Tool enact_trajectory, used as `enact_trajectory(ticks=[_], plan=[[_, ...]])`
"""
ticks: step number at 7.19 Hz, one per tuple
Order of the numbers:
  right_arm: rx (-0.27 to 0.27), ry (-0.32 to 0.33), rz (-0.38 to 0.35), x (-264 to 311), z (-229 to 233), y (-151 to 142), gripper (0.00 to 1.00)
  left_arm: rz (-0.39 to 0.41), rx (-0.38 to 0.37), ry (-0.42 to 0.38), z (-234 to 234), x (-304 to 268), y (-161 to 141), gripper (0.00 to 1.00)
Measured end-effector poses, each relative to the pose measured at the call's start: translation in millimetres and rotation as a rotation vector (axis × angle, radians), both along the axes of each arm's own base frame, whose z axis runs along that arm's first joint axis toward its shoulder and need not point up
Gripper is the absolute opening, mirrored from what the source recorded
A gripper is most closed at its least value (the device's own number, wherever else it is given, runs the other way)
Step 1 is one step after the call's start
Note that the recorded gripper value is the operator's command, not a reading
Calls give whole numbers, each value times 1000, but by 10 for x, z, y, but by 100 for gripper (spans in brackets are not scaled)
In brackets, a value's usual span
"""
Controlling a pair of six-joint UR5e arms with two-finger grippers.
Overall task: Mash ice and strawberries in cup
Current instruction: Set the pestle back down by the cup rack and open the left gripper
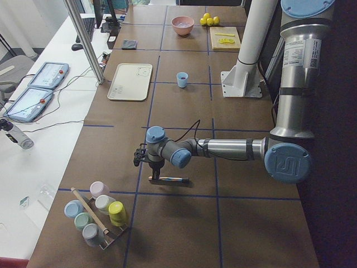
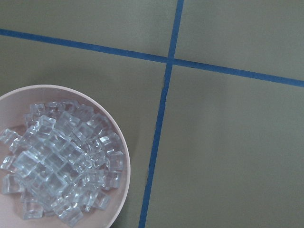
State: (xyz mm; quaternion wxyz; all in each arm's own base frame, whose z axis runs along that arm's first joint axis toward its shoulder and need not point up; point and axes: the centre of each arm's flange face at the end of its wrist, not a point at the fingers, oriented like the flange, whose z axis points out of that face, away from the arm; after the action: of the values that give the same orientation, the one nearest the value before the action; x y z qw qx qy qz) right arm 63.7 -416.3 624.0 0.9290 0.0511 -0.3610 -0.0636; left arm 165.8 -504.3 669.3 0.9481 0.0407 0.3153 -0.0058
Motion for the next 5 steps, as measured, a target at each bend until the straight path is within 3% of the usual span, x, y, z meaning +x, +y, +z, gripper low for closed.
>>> enact_trajectory(ticks=[3,5], plan=[[1,0,1,0,-8,-6,100,84,13,65,-160,-130,-41,100],[0,-1,2,0,-11,-7,100,132,25,50,-292,-768,-212,100]])
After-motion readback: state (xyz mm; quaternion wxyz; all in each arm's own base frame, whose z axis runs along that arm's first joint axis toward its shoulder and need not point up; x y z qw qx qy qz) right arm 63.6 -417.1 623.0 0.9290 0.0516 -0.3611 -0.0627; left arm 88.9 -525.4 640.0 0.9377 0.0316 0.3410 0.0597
